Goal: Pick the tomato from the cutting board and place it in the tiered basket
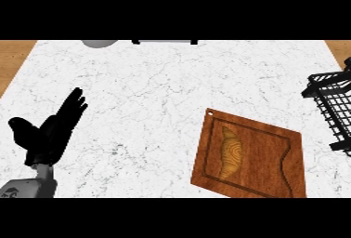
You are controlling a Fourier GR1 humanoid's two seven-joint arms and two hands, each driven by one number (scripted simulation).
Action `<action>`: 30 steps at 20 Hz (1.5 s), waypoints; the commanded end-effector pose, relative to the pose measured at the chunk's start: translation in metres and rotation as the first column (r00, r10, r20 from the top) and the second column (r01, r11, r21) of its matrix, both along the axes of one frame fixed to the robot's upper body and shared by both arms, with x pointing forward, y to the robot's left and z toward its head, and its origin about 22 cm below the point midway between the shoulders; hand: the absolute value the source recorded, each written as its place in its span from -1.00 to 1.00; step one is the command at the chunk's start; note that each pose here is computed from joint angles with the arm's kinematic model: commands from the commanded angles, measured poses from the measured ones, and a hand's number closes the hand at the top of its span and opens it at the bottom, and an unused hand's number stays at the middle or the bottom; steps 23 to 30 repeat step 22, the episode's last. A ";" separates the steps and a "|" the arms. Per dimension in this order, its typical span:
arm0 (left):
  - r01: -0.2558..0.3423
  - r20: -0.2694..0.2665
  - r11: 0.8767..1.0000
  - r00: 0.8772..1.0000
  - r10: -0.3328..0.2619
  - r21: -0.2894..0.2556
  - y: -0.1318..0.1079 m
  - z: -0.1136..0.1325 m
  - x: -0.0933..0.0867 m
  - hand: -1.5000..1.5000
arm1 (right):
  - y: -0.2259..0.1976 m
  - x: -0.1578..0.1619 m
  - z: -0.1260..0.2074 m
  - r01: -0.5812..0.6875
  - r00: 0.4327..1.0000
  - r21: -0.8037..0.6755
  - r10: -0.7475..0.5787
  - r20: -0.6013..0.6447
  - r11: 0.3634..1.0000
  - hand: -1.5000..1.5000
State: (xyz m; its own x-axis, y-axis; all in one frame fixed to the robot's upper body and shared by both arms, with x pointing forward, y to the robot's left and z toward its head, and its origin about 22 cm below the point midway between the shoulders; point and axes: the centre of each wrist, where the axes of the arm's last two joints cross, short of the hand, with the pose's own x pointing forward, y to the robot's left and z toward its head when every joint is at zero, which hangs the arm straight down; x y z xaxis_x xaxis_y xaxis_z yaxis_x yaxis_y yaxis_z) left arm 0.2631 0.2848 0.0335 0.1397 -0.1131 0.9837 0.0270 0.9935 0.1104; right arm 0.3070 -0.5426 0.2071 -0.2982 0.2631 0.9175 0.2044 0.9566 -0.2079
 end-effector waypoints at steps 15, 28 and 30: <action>0.035 0.011 0.999 0.999 -0.035 -0.025 -0.010 0.004 -0.001 0.00 | -0.096 -0.117 0.050 0.278 0.953 0.184 -0.295 0.072 0.943 -1.00; 0.012 0.008 1.000 1.000 -0.012 -0.021 0.002 0.004 0.002 0.00 | -0.106 -0.141 0.043 0.258 0.959 0.162 -0.273 0.081 0.953 -1.00; 0.012 0.008 1.000 1.000 -0.012 -0.021 0.002 0.004 0.002 0.00 | -0.106 -0.141 0.043 0.258 0.959 0.162 -0.273 0.081 0.953 -1.00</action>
